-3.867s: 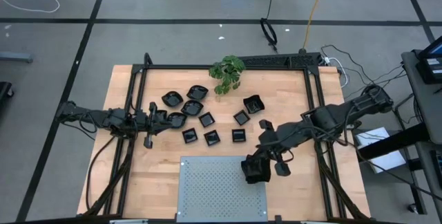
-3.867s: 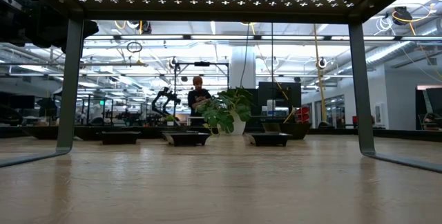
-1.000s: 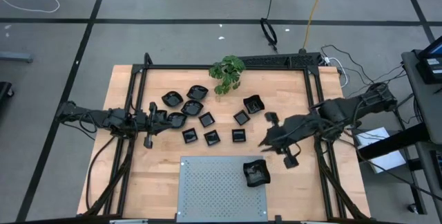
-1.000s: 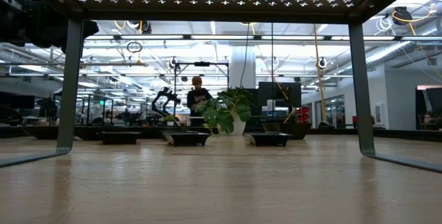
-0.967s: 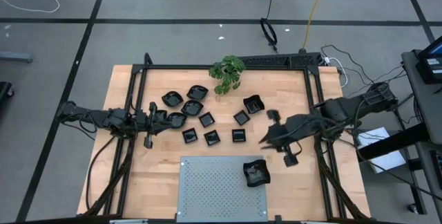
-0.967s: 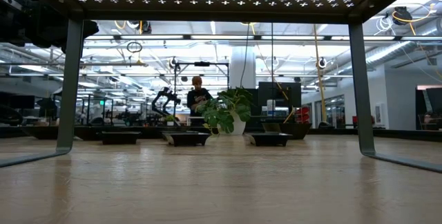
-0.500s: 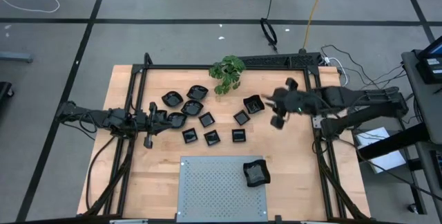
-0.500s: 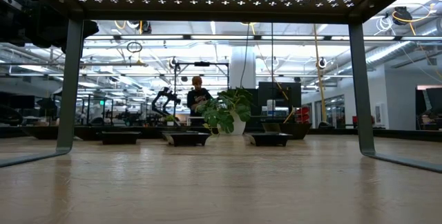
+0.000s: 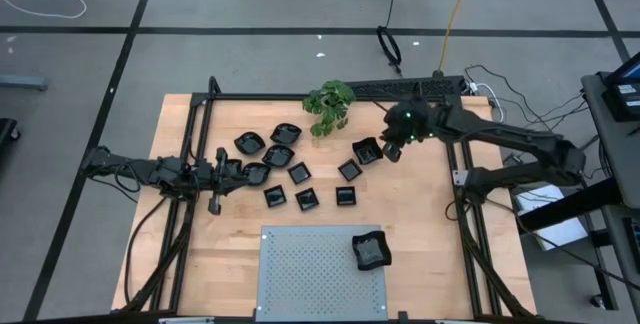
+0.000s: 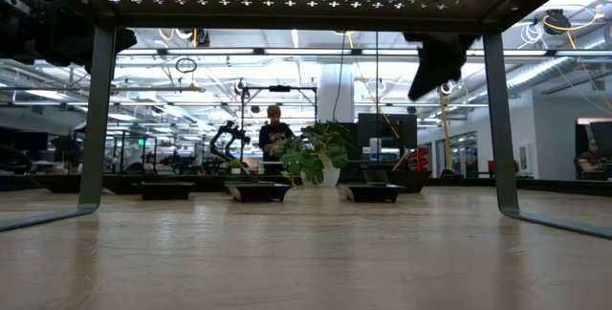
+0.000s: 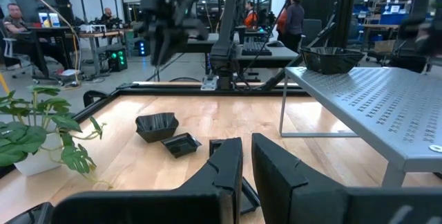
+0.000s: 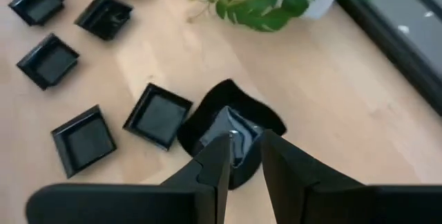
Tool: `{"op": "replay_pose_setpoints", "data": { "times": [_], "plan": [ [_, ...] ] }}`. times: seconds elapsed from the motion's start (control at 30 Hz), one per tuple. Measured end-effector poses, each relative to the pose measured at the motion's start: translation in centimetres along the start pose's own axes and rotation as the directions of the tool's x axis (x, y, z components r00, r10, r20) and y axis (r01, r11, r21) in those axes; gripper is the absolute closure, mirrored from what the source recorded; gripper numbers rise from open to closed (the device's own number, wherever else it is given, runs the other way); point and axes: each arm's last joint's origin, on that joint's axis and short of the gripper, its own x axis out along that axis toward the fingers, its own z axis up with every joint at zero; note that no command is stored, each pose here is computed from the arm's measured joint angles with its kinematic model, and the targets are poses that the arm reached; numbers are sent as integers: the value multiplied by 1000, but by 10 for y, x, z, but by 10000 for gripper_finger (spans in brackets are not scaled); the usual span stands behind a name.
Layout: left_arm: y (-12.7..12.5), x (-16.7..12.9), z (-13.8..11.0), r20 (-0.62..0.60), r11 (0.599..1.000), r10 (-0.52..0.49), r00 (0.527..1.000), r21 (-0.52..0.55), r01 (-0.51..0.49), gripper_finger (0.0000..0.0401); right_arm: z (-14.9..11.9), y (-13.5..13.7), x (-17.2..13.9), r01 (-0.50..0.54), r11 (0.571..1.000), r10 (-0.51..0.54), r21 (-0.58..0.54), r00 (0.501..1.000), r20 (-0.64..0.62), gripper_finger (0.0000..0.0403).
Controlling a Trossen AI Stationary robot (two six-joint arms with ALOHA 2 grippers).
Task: Pick & Place Mini shaped plates
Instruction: Stack the distorted square plate onto the stacked distorted square plate on the shelf
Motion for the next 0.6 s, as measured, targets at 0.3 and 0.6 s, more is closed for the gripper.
{"op": "replay_pose_setpoints", "data": {
  "times": [0.3, 0.6],
  "plan": [
    [0, 0, 0, 0, 1000, 0, 1000, 0, 0, 366, -46, -26, 36, 56, 984, -61, 172, 998, 21, 327],
    [0, 0, 0, 0, 1000, 0, 1000, 0, 0, 366, -75, -26, 54, -34, 978, 15, 206, 996, 93, 327]
  ]
}}
